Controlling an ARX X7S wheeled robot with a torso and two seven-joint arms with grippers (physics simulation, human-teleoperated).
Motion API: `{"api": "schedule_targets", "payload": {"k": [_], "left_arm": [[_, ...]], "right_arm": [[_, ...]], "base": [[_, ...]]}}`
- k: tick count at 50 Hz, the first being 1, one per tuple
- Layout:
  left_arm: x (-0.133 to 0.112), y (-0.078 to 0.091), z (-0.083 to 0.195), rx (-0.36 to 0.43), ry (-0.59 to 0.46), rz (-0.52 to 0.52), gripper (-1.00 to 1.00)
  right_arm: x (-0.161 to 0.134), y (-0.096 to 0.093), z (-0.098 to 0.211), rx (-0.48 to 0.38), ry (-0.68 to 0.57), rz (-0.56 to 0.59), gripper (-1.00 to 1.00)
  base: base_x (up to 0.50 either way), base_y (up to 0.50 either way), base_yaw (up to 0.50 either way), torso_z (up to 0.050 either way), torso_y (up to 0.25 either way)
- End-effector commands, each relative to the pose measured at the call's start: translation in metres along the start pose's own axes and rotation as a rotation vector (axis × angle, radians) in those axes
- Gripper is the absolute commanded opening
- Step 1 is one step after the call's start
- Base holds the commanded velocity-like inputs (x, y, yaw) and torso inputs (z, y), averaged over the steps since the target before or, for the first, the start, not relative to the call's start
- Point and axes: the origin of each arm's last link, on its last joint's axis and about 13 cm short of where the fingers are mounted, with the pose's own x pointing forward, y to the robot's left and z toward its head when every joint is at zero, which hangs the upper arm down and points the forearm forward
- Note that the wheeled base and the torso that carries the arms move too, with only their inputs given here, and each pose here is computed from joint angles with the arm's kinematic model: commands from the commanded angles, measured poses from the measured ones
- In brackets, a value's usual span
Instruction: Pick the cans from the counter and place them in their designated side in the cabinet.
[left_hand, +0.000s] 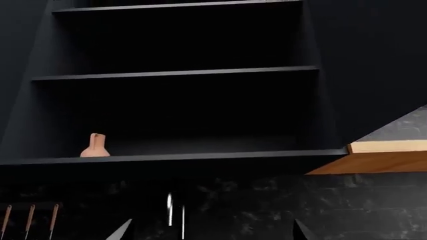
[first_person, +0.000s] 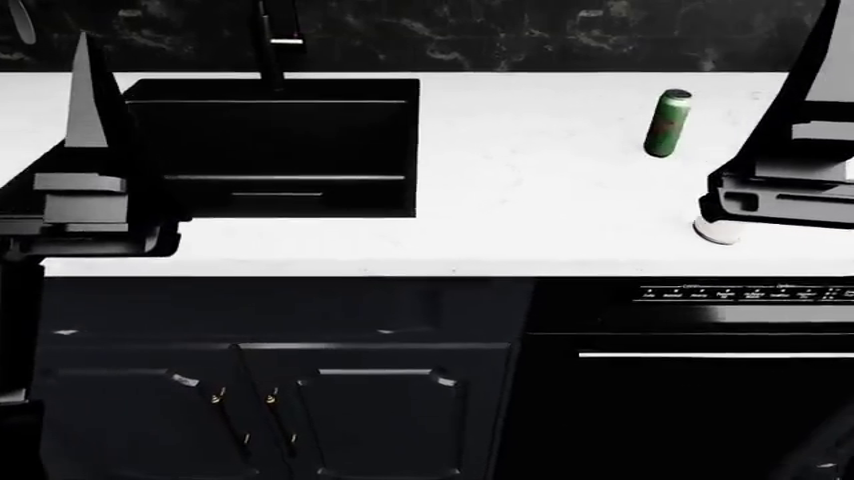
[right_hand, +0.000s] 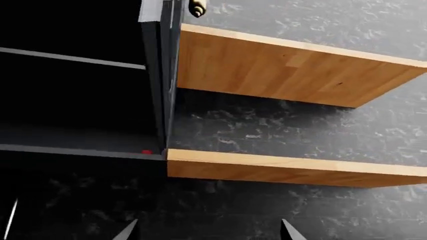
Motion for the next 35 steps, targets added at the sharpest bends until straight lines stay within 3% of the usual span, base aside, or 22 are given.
{"api": "schedule_targets", "payload": {"k": [1, 35], "left_arm": [[-0.0012, -0.0006, 0.0027, 0.003, -0.002, -0.005, 1.00], [-0.0018, -0.0015, 0.0040, 0.008, -0.001, -0.016, 1.00]], "right_arm": [[-0.0021, -0.0007, 0.0010, 0.008, 0.011, -0.004, 1.00], [-0.0039, 0.0004, 0.0014, 0.016, 0.008, 0.004, 1.00]], "base": [[-0.05, -0.50, 0.00, 0.000, 0.000], [-0.05, -0.48, 0.00, 0.000, 0.000]]}}
